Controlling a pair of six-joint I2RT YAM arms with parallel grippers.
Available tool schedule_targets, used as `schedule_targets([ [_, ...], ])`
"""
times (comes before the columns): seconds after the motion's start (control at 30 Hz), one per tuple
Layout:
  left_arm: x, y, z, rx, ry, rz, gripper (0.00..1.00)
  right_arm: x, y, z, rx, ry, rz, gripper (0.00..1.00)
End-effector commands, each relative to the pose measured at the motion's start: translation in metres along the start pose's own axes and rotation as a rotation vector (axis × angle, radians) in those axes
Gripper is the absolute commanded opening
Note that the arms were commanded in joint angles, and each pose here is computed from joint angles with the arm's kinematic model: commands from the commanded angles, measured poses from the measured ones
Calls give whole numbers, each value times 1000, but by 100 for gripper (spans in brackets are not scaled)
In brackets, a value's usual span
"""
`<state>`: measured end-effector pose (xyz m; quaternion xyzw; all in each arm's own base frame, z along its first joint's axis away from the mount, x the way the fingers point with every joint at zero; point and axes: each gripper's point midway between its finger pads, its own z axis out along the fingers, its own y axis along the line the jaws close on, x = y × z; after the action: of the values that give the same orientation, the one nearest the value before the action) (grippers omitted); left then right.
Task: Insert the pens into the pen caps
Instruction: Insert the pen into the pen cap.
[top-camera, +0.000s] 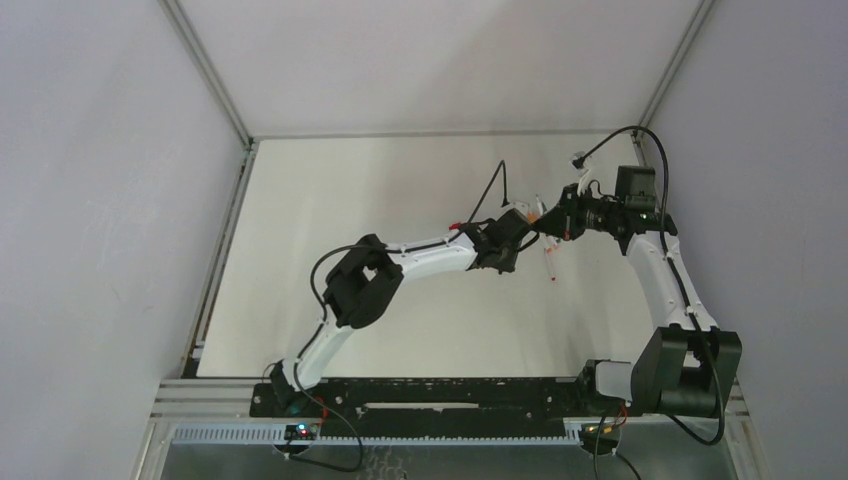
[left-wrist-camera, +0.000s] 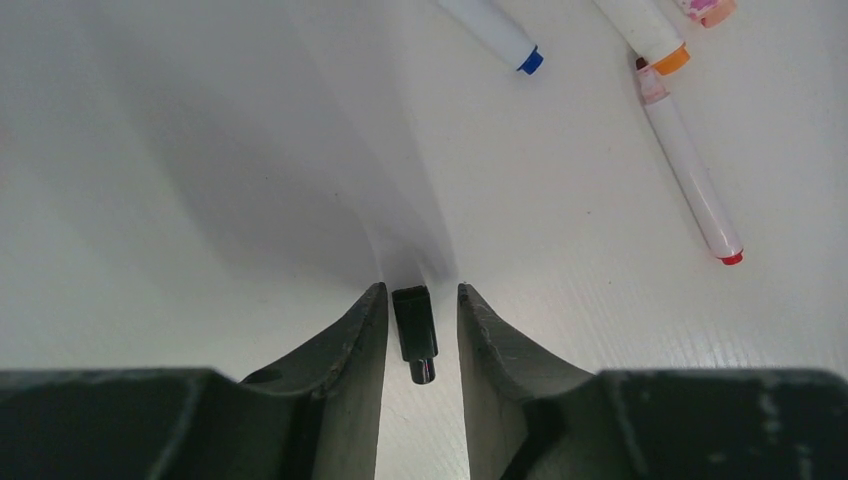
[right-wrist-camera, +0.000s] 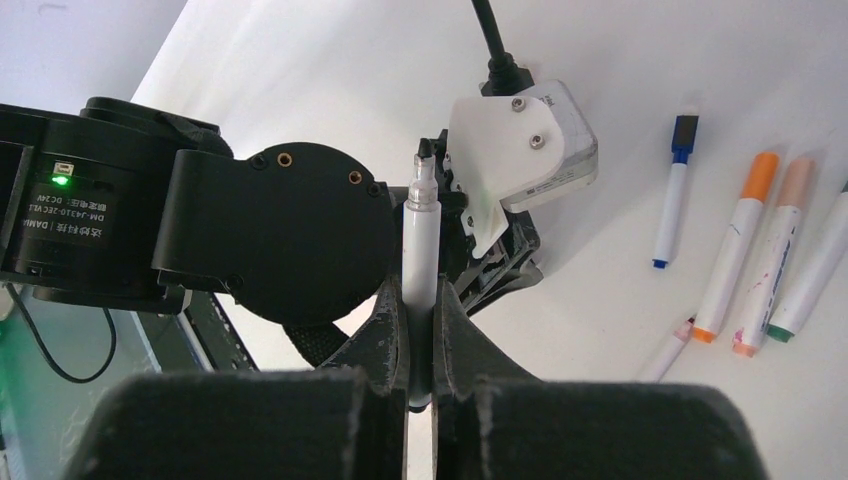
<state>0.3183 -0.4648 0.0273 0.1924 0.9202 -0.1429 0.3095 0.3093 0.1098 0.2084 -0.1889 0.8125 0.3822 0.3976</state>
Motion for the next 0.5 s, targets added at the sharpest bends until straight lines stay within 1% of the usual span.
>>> schedule_targets([
  [0.0,-12,-3,-1,5,-9,16,34,-16,6,-5,-14,-35,-28,0],
  [0.17,-7,2,0,-15,6,28,31,-16,7,-5,-17,-35,-28,0],
  [0.47,7,15,3,-72,52,65,30,-17,9,-7,-22,-38,-28,0],
])
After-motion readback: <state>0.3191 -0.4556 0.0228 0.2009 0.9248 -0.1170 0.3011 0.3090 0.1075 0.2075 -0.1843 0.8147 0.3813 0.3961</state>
